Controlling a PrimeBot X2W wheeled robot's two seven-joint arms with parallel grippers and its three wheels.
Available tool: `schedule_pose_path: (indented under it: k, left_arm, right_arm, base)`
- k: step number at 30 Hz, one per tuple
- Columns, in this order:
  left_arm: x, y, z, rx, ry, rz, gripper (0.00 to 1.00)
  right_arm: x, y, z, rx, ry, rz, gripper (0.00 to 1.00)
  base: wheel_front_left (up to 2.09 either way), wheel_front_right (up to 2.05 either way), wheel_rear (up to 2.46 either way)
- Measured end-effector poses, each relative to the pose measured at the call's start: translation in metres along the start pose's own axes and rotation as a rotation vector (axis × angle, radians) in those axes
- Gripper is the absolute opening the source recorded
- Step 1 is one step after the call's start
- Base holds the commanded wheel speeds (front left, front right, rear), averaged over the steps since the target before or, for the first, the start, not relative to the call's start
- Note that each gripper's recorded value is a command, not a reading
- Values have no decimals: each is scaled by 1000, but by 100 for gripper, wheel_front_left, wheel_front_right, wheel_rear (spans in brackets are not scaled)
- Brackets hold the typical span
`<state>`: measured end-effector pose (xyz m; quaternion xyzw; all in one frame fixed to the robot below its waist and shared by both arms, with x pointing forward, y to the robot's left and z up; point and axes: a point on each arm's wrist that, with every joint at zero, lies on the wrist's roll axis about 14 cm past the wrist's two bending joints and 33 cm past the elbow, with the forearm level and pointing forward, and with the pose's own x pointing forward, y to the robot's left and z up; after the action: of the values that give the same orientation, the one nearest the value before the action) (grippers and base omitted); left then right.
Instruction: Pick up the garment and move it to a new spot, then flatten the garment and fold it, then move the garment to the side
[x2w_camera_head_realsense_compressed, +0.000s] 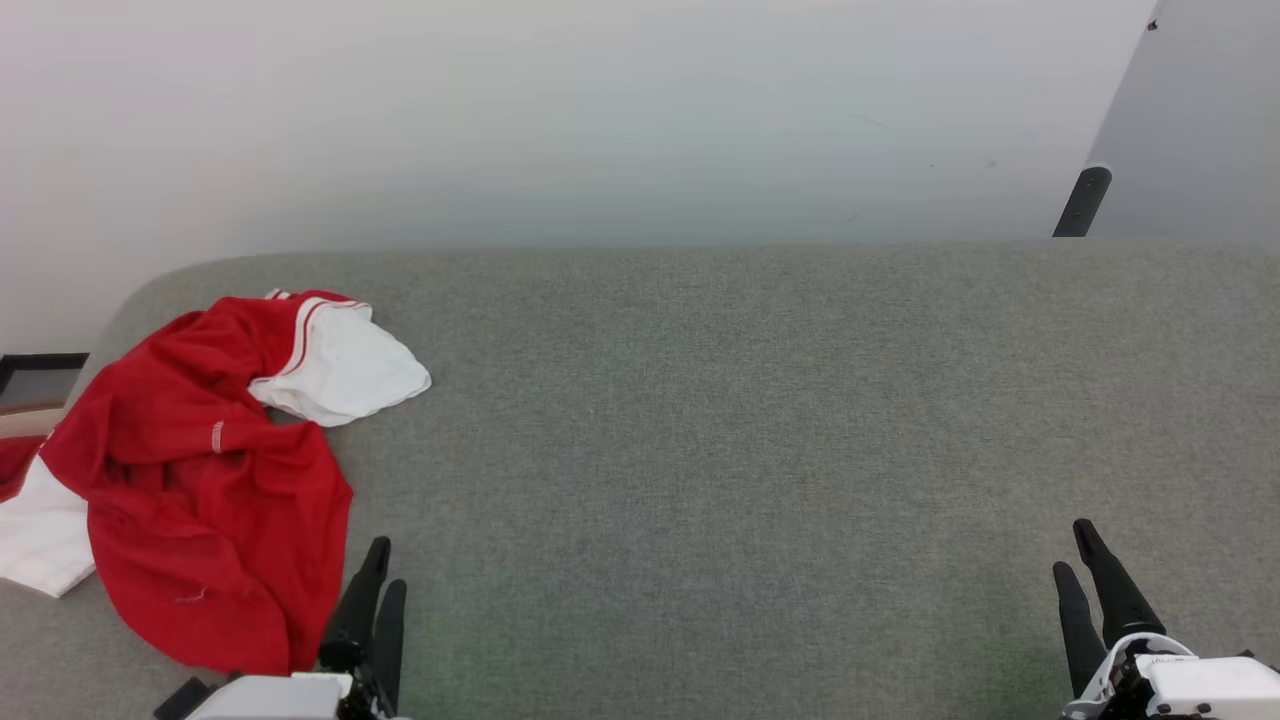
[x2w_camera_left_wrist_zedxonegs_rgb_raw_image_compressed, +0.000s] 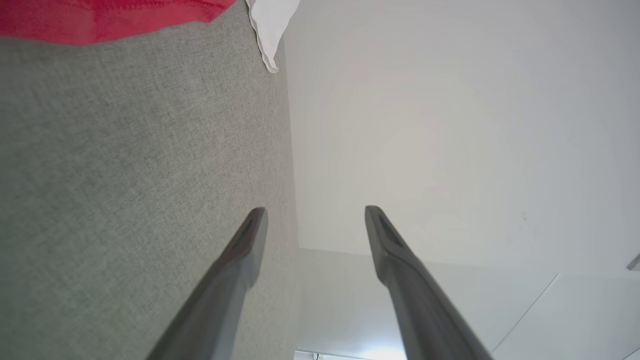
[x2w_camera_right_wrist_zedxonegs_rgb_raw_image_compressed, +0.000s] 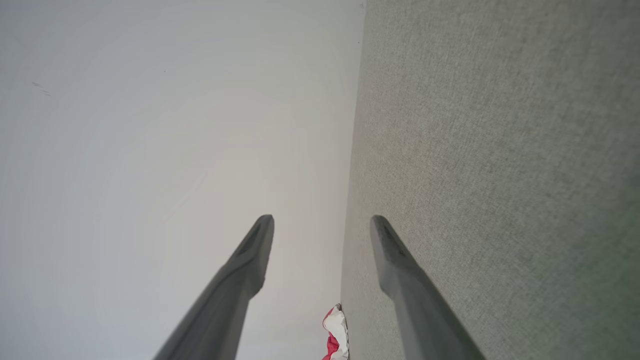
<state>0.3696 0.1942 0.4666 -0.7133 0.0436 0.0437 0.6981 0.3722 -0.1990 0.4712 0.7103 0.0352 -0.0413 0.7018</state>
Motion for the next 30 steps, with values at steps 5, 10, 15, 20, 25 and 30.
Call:
schedule_pose_path:
  k: [5, 10, 15, 20, 25, 30]
  left_arm:
    - [2, -5, -4, 3, 7, -13, 100]
    - [4, -11, -8, 6, 13, -31, 100]
    - [6, -16, -12, 10, 20, -46, 100]
    - [7, -21, -15, 12, 23, -59, 100]
    - [9, -27, -17, 16, 25, -77, 100]
    - [10, -31, -20, 20, 29, -88, 100]
  right_arm:
    - [1, 4, -2, -5, -4, 11, 100]
    - [2, 8, -3, -15, -9, 24, 100]
    - [3, 12, -5, -19, -13, 35, 100]
    - [5, 19, -7, -28, -17, 55, 100]
    - [5, 21, -8, -32, -24, 62, 100]
    - [5, 24, -9, -46, -25, 72, 100]
  base:
    - [0, 0, 0]
    - [0, 0, 0]
    - [0, 0, 0]
    - [0, 0, 0]
    - [0, 0, 0]
    - [0, 0, 0]
